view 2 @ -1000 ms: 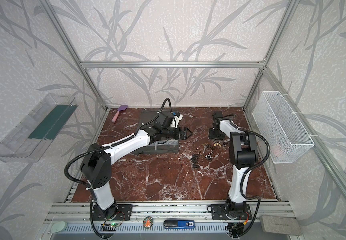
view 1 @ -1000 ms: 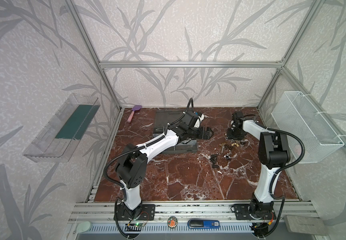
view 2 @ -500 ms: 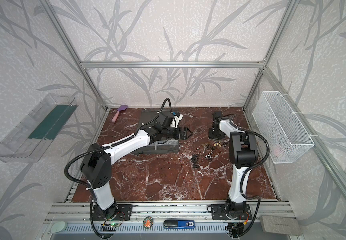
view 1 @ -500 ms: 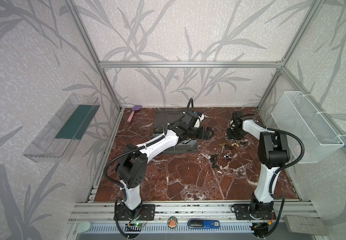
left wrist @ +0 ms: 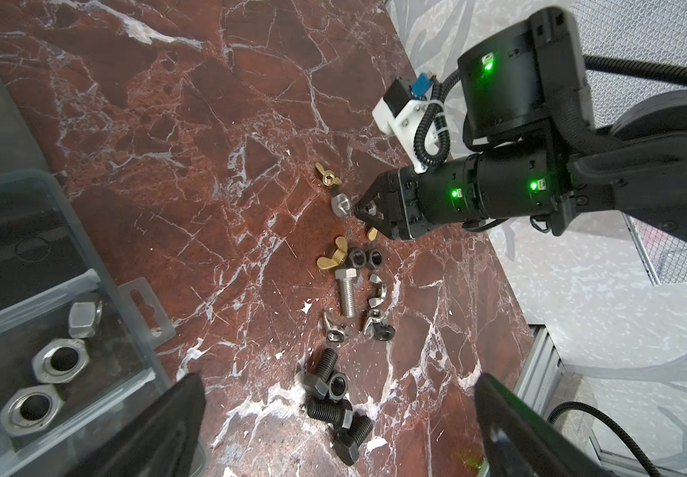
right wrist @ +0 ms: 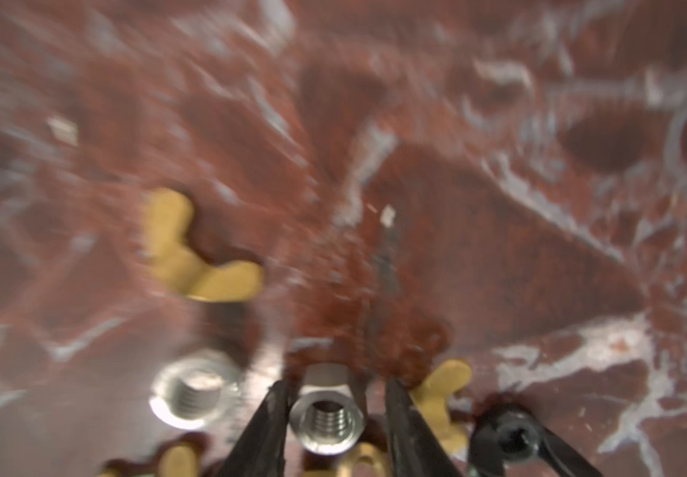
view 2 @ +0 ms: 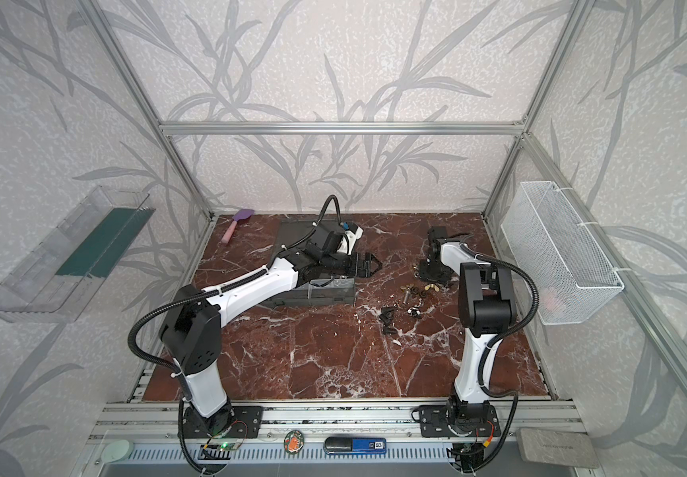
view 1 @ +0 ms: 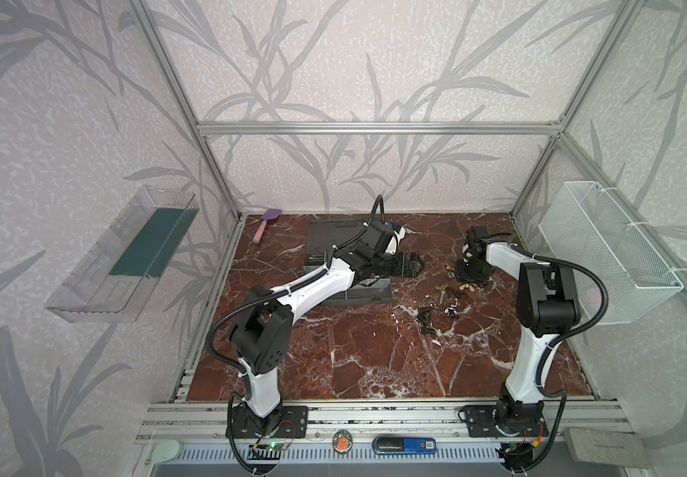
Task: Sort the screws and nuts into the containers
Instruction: 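Lower the right gripper and grasp another silver hex nut, then carry the silver hex nut into the organizer compartment and release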
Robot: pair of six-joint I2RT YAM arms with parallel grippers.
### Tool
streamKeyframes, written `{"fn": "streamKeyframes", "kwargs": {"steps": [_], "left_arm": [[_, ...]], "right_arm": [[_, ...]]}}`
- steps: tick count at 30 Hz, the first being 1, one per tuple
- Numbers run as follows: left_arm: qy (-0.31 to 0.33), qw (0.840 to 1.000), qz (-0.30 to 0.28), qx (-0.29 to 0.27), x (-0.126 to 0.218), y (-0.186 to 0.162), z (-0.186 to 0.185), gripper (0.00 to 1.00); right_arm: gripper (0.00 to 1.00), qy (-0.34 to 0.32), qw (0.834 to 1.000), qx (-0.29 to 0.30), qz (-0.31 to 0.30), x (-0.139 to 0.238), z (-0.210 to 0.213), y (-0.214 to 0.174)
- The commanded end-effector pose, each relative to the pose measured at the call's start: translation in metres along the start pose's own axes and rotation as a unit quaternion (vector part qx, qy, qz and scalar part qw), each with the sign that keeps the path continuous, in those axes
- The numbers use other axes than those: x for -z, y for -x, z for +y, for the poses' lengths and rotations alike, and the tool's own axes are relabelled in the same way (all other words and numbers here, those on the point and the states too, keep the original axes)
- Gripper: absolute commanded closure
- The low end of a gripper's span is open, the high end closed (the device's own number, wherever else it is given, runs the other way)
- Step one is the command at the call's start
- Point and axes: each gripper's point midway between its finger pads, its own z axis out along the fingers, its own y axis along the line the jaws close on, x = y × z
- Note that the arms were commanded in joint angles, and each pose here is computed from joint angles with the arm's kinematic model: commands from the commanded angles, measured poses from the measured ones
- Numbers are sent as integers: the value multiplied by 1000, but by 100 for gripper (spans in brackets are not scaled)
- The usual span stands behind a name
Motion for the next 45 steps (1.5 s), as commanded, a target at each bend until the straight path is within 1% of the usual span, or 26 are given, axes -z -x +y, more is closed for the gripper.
{"fn": "streamKeyframes", "kwargs": {"steps": [1, 11, 14, 20, 22, 27, 32, 37, 41, 45], "left_arm": [[-3, 1000, -9, -8, 6, 2, -5, 1], [-2, 1000, -9, -9, 5, 2, -4, 0], [-2, 1000, -10, -10, 7, 2, -5, 1], [-3, 1000, -13, -11, 10, 4, -7, 0], [-5, 1000, -17, -11, 12, 7, -9, 1], [7, 999, -23, -23, 21, 10, -9, 0], [32, 999, -31, -27, 40, 17, -1, 1], [61, 997, -45, -19, 67, 19, 15, 0], [78, 995, -54, -2, 87, 16, 32, 1], [93, 993, -65, 27, 108, 10, 54, 1]], "right_arm": [[60, -8, 999, -13, 31, -7, -9, -17], [60, 7, 999, -15, 44, -18, -4, -20], [62, 13, 999, -16, 48, -22, -2, -21], [73, 16, 998, -11, 55, -27, 2, -24], [78, 19, 998, -10, 53, -24, 4, -22], [85, 22, 999, 8, 36, -6, 19, -15], [86, 35, 999, 37, 10, 21, 47, -3], [86, 50, 996, 78, -17, 52, 88, 6], [86, 69, 990, 115, -39, 74, 132, 11], [86, 101, 981, 155, -59, 95, 185, 12]]}}
